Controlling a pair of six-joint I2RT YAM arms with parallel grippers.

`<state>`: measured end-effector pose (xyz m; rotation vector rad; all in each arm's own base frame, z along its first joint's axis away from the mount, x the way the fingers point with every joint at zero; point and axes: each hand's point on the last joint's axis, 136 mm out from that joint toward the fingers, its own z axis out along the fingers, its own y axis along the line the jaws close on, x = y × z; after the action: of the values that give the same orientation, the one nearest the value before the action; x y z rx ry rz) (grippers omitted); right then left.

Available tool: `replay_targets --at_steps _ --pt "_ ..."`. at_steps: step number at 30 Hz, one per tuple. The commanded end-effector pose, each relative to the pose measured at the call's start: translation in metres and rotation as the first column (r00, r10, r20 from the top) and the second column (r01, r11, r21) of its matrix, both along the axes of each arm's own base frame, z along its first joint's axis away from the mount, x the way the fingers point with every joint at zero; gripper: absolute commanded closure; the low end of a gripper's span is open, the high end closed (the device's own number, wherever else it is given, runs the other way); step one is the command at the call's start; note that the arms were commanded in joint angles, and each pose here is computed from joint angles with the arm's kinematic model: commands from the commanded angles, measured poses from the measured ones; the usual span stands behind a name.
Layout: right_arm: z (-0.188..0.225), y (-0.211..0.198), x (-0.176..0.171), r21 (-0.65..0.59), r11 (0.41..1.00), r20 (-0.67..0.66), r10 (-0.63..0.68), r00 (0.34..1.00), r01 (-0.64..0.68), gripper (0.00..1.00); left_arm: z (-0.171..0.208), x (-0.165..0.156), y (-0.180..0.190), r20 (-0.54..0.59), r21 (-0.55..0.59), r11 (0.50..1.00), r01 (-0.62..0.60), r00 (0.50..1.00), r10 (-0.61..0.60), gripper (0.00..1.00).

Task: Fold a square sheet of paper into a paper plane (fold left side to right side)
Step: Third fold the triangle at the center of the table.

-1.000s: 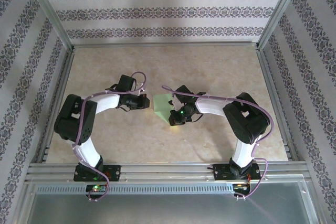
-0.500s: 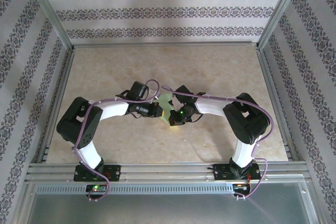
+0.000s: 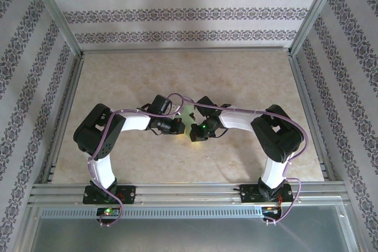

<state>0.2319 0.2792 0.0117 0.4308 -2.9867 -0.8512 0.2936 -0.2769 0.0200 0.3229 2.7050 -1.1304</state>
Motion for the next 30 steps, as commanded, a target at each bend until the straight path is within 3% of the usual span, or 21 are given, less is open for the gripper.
replay_targets --at_steps 1,8,14,30 --pt "-0.044 -0.043 -0.028 -0.245 0.97 -0.088 -0.027 0.996 0.004 1.0 -0.007 0.01 0.004 0.032 0.064 0.998 -0.02 0.999 0.018 0.98" --pt "-0.01 -0.024 -0.004 -0.159 0.986 -0.03 -0.055 0.998 0.05 1.0 -0.017 0.008 0.016 0.014 0.168 0.985 -0.031 0.999 0.029 1.0" --pt "0.021 -0.004 0.009 -0.042 0.995 0.01 -0.091 0.996 0.092 1.0 -0.024 0.001 0.015 -0.013 0.181 0.983 -0.032 0.999 0.035 1.0" --pt "0.015 0.021 0.026 0.009 0.997 0.027 -0.08 0.996 0.08 1.0 -0.028 -0.003 0.007 -0.03 0.175 0.985 -0.003 1.0 0.009 1.0"
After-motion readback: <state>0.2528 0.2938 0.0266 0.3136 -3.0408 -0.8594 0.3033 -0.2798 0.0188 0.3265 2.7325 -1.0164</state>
